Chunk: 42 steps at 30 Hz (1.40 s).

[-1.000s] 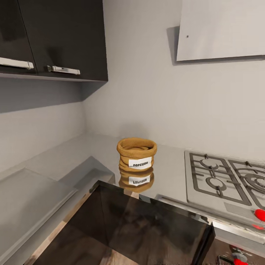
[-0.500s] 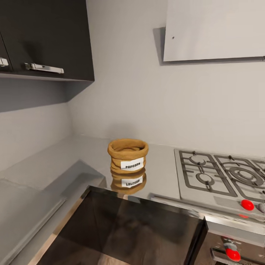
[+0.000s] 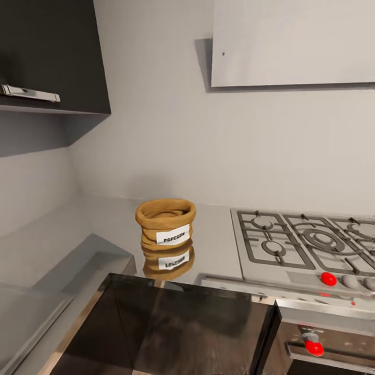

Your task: In the kitchen, take the popcorn bag from the countertop, put it into the microwave, and heat it until the popcorn is cooked so the cooked popcorn ends up inside the bag.

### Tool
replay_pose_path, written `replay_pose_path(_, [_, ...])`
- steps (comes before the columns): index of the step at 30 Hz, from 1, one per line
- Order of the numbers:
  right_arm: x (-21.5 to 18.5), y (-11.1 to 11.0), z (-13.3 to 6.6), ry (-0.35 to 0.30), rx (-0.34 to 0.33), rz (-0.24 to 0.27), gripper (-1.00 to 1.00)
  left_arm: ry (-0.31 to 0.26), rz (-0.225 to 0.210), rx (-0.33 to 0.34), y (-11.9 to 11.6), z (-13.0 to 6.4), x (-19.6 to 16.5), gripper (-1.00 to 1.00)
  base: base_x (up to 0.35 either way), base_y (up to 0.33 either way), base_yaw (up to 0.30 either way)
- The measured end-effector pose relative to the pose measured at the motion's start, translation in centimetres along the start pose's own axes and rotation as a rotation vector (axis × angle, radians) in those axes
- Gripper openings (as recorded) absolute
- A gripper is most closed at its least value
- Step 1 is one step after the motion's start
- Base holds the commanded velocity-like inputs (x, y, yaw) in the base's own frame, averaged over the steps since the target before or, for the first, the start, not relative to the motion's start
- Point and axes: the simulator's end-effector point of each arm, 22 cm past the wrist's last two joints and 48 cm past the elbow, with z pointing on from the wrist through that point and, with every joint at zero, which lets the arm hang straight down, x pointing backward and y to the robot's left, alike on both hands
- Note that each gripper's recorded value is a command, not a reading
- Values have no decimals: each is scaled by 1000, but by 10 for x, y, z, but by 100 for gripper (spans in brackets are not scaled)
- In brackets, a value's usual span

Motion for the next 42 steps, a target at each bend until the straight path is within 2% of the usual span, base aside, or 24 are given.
replay_pose_path(8, [0, -2, 0, 1, 2, 0, 100, 0, 0, -1, 1, 0, 0, 100, 0, 0, -182])
replay_pose_path(18, [0, -4, 0, 1, 3, -16, 100, 0, 0, 0, 0, 0, 0, 100, 0, 0, -6])
replay_pose_path(23, [0, -4, 0, 2, 1, -44, 100, 0, 0, -1, 1, 0, 0, 100, 0, 0, 0])
replay_pose_path(39, [2, 0, 0, 8, -3, -46, 100, -1, -2, -4, -1, 0, -1, 100, 0, 0, 0])
replay_pose_path(42, [1, 0, -5, 9, -2, -46, 100, -1, -1, -5, 0, -5, -1, 100, 0, 0, 0])
